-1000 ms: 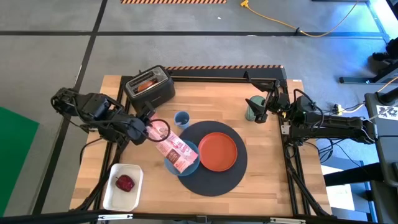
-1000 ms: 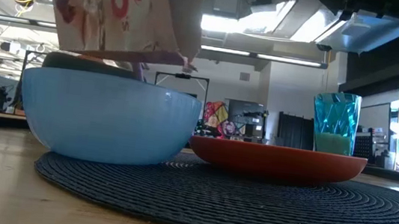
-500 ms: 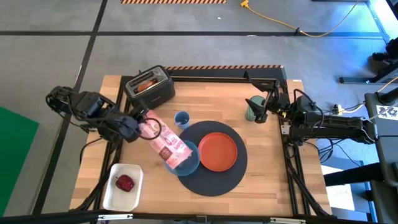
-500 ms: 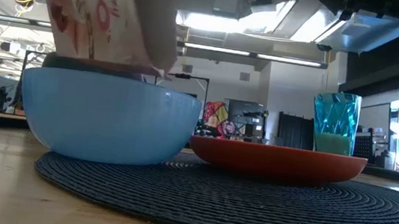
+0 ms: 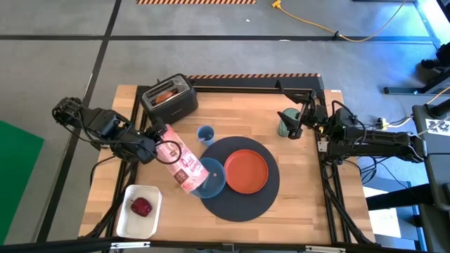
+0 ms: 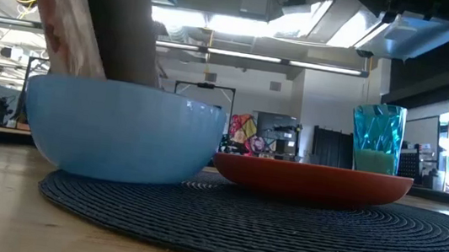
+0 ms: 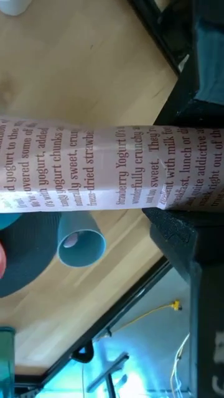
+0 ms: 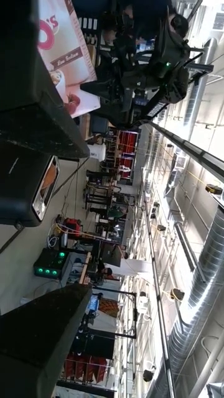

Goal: Arrange a breakfast setting
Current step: Pour the cereal from the cereal box into a blue bowl

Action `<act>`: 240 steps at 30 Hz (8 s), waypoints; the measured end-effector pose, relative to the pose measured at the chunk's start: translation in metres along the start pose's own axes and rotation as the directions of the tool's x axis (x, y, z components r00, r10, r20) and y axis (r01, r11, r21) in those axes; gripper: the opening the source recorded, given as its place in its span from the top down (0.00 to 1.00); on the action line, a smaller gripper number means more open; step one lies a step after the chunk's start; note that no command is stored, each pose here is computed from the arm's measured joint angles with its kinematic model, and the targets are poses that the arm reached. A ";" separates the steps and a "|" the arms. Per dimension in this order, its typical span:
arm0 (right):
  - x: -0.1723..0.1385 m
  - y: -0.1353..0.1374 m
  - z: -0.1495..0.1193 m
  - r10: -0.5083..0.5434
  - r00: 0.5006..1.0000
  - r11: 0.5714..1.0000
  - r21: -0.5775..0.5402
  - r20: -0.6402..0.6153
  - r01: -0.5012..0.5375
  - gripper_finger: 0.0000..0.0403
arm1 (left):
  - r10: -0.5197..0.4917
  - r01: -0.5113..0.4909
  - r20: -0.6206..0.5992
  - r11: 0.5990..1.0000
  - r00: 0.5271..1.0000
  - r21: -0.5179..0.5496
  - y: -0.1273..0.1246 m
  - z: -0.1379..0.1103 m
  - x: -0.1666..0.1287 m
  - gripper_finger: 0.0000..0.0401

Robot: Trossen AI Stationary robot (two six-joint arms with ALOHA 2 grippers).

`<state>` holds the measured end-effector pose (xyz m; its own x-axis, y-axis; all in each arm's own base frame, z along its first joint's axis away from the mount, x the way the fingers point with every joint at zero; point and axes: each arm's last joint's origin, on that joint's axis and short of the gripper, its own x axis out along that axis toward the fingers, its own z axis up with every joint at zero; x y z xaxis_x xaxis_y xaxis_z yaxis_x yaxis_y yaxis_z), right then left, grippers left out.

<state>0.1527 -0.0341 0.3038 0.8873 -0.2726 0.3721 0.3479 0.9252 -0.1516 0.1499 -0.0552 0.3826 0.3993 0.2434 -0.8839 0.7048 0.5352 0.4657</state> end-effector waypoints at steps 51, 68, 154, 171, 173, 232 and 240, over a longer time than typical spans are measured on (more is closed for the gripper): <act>0.000 0.000 -0.001 -0.007 1.000 1.000 -0.017 -0.013 0.007 0.17 | 0.190 -0.139 -0.087 0.902 0.978 0.409 0.000 0.061 0.003 0.79; 0.000 0.000 -0.001 -0.005 1.000 1.000 -0.018 -0.013 0.005 0.17 | 0.237 -0.179 -0.061 0.856 0.970 0.484 -0.011 0.067 -0.004 0.82; 0.133 0.140 -0.074 0.447 0.836 0.888 0.044 -0.318 -0.458 0.17 | 0.001 -0.019 -0.098 0.983 0.995 -0.184 0.047 0.009 0.012 0.90; 0.129 0.133 -0.044 0.141 0.899 0.965 -0.146 -0.415 -0.219 0.17 | -0.007 0.003 -0.045 0.995 0.999 -0.100 0.044 0.000 0.003 0.90; 0.124 0.137 -0.036 0.176 0.898 0.964 -0.114 -0.404 -0.240 0.17 | 0.001 -0.006 -0.041 0.993 0.999 -0.119 0.045 -0.005 0.000 0.90; 0.200 0.219 -0.067 0.106 0.973 0.994 0.044 -0.206 -0.099 1.00 | 0.071 -0.044 0.063 0.932 0.995 -0.360 0.035 -0.043 -0.028 0.82; 0.198 0.216 -0.063 0.069 0.990 0.997 0.051 -0.123 -0.063 1.00 | 0.107 -0.067 0.068 0.896 0.992 -0.438 0.030 -0.050 -0.035 0.59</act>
<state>0.4226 0.0955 0.2875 0.9398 -0.2385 0.2449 0.2751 0.9529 -0.1277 0.1281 -0.0074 0.4259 0.5112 0.2438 -0.8242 0.3479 0.8181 0.4579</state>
